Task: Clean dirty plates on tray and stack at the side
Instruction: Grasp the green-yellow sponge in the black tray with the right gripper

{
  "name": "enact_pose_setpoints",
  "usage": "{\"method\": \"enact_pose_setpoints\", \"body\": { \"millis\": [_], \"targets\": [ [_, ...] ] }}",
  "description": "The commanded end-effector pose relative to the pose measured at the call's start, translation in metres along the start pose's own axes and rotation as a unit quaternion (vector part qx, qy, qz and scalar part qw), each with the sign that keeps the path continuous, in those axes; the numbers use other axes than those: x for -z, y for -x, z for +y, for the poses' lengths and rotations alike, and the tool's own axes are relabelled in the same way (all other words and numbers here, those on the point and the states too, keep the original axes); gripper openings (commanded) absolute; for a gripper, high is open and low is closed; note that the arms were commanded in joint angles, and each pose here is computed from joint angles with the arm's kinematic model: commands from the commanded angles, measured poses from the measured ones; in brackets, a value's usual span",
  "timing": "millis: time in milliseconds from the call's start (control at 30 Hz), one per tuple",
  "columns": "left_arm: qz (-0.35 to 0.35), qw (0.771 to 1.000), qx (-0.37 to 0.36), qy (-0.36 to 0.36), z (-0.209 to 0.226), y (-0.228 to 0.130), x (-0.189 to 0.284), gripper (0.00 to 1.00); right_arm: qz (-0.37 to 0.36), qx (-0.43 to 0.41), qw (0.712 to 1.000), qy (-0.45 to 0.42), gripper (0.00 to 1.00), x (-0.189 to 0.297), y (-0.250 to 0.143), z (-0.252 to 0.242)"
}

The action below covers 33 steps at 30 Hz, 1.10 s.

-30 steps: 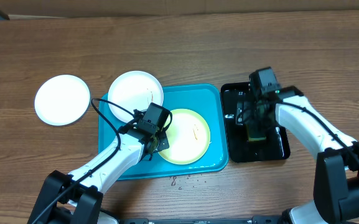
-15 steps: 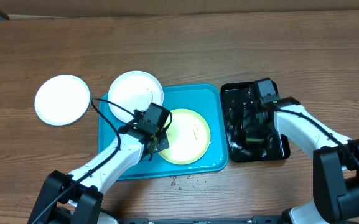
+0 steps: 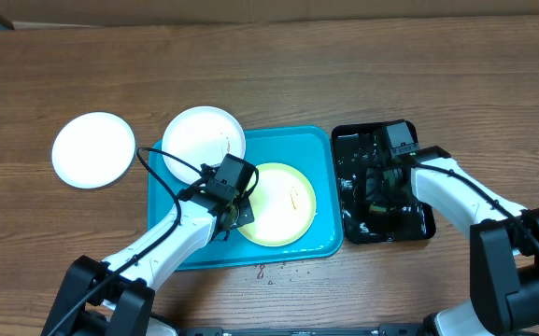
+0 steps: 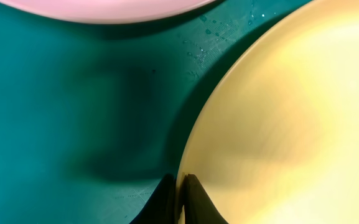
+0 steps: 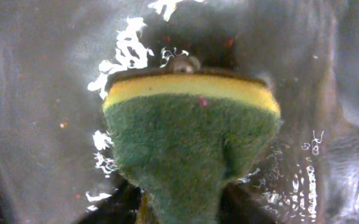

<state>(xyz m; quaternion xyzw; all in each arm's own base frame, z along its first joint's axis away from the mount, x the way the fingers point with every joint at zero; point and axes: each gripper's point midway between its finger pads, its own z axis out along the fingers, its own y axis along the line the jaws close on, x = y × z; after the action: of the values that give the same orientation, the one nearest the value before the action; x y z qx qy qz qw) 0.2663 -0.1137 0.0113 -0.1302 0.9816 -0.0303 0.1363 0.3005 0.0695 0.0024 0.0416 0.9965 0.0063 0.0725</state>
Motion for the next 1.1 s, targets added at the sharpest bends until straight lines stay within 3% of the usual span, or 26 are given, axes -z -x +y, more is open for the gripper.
{"method": "enact_pose_setpoints", "body": {
  "millis": [0,67,133,200,367,400,433,500,667,833,967,1067],
  "targets": [
    [-0.008,1.0,-0.003,0.001,-0.001,0.006,0.002,0.09,0.01,-0.004,1.0,-0.003,0.53,0.01,0.004,0.0],
    [-0.007,1.0,-0.003,0.002,0.0,0.006,0.002,0.1,0.018,-0.005,1.0,-0.005,0.54,0.015,0.004,0.0],
    [-0.007,1.0,-0.003,0.002,0.0,0.006,0.002,0.1,0.031,-0.005,1.0,-0.002,0.66,0.016,-0.002,0.001],
    [-0.007,1.0,-0.003,0.002,-0.001,0.006,0.002,0.07,0.048,-0.005,0.999,0.005,0.67,0.014,-0.011,0.002],
    [-0.008,1.0,-0.003,0.003,0.0,0.006,0.002,0.04,0.054,-0.005,0.999,0.004,0.29,-0.002,-0.027,-0.002],
    [-0.007,1.0,-0.003,0.003,0.0,0.006,0.002,0.04,0.05,-0.005,0.999,0.006,0.28,-0.006,-0.027,-0.002],
    [-0.007,1.0,-0.003,0.003,0.0,0.006,0.002,0.04,0.048,-0.005,0.999,0.006,0.31,-0.006,-0.027,-0.002],
    [-0.009,1.0,-0.009,0.009,0.002,0.007,0.002,0.05,0.054,-0.005,0.998,0.01,0.48,-0.002,-0.026,0.0],
    [-0.012,1.0,-0.009,0.018,0.006,0.007,0.002,0.08,0.065,-0.005,0.998,0.009,0.57,0.036,-0.006,0.006],
    [-0.01,1.0,-0.01,0.021,0.007,0.006,0.002,0.08,0.046,-0.005,0.999,-0.002,0.87,0.049,0.01,0.005],
    [-0.01,1.0,-0.014,0.021,0.007,0.006,0.002,0.1,0.038,-0.002,0.999,-0.013,0.87,0.034,0.006,0.0],
    [-0.01,1.0,-0.013,0.021,0.007,0.006,0.002,0.1,0.028,-0.002,0.999,-0.019,0.76,0.015,-0.001,-0.005]
  ]
}}
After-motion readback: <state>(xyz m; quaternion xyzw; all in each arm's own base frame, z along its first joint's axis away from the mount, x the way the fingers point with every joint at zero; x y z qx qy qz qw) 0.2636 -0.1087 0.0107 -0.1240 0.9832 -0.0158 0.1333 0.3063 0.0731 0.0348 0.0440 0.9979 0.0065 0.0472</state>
